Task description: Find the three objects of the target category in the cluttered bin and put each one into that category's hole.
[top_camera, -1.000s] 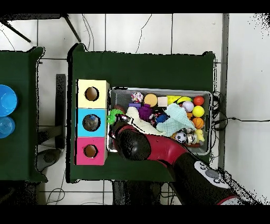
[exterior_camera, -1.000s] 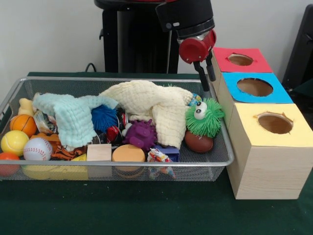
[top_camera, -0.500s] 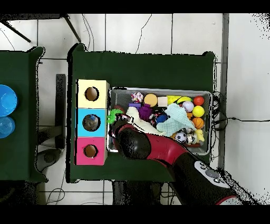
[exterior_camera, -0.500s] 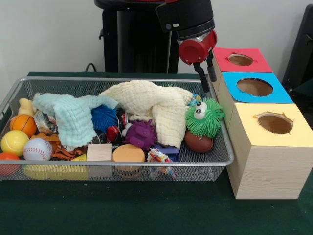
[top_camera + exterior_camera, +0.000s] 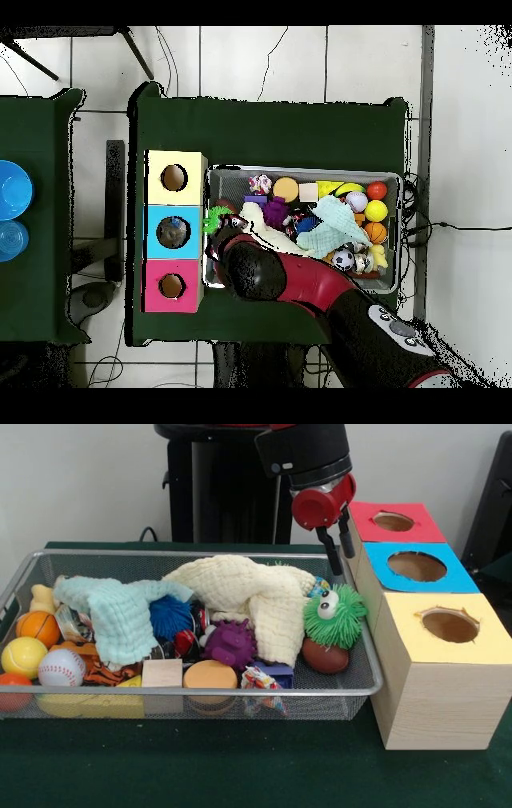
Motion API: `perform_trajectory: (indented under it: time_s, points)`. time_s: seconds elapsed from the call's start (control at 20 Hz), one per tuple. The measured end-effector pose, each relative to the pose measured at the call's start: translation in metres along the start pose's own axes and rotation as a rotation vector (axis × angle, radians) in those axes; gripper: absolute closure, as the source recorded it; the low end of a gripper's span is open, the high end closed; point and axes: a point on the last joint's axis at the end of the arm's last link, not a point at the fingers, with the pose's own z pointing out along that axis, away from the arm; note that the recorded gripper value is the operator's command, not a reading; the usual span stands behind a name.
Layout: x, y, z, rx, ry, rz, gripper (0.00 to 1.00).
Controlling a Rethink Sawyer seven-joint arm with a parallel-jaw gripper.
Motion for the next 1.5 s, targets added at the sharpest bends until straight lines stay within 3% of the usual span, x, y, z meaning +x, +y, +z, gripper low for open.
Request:
perform_trajectory:
  time_s: [0.75, 1.5]
  points:
    - [0.002, -0.002, -0.001, 0.002, 0.003, 0.009, 0.0]
    - [0.015, -0.01, -0.005, 0.013, 0.018, 0.055, 0.0]
